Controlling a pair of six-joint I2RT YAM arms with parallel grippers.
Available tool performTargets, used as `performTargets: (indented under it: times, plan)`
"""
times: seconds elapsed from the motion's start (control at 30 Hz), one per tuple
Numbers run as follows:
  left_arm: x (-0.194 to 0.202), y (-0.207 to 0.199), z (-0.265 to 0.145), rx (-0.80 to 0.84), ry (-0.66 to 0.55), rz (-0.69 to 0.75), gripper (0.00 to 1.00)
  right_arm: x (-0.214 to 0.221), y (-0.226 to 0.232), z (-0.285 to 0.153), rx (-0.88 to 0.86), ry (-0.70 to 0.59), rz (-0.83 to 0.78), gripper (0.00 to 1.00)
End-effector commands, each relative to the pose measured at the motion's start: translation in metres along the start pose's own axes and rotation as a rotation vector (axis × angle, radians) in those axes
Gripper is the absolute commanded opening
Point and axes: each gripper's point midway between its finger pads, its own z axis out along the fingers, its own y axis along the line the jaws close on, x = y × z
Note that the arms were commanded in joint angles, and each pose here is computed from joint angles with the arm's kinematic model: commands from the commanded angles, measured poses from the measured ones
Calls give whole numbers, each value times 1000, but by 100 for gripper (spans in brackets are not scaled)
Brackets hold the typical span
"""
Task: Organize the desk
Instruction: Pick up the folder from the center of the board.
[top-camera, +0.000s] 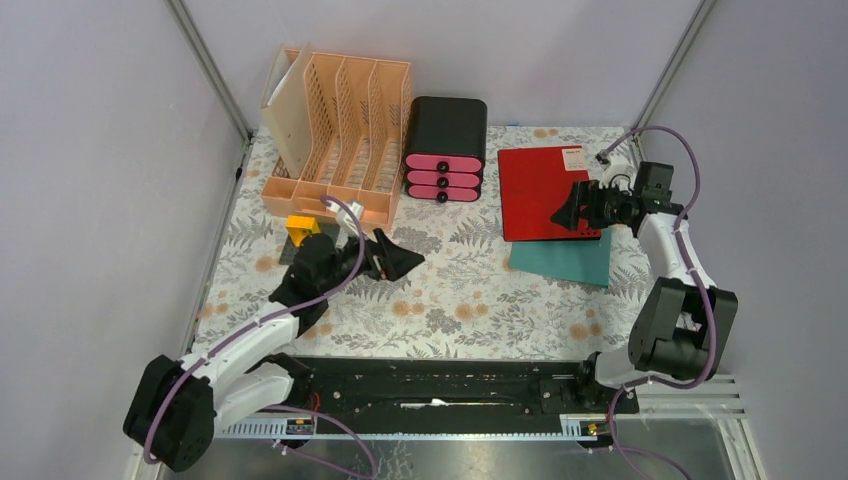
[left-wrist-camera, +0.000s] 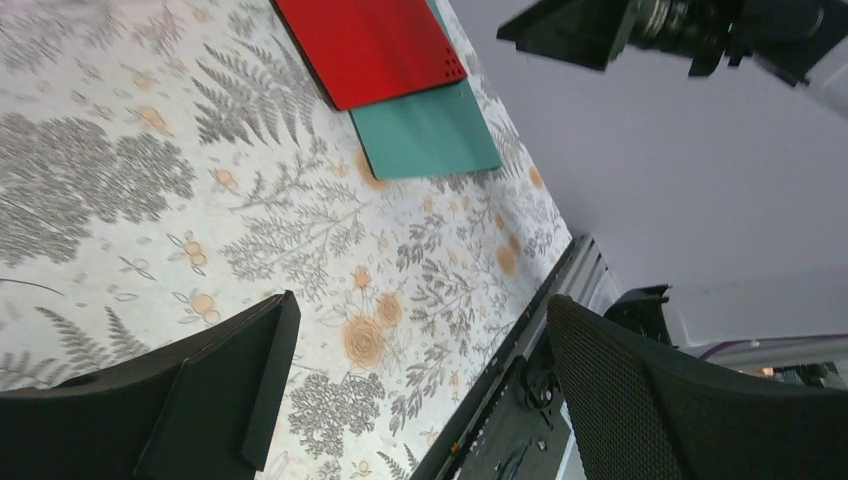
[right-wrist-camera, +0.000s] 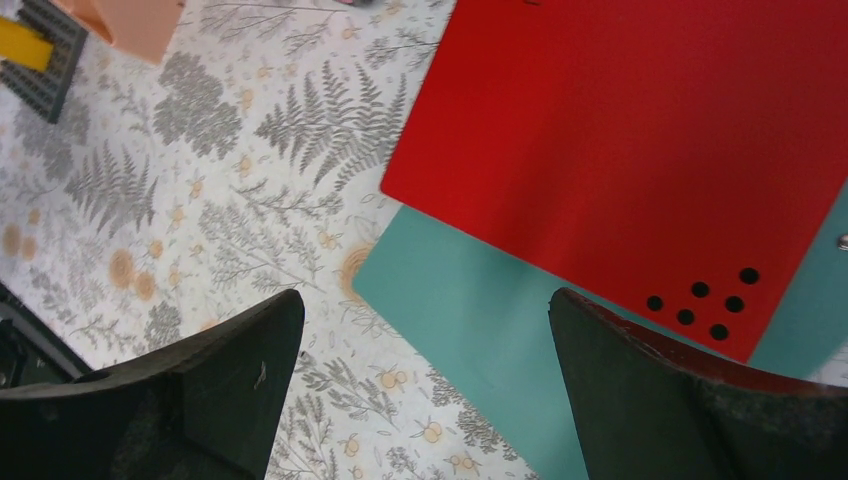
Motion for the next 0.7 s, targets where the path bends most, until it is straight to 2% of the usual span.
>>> performTargets:
  times: [0.0, 0.23, 0.47, 0.67]
  plan:
    - [11, -8, 15, 21, -20, 24, 99, -21, -26, -3, 103, 1, -12, 100]
    - [37, -20, 53, 56, 23, 1, 99, -29, -74, 6, 161, 15, 87, 100]
    - [65, -30, 102, 81, 102, -4, 99, -41, -122, 40, 119, 51, 171, 100]
    - [92, -20, 142, 65, 163, -36, 99, -55, -154, 70, 87, 51, 205, 100]
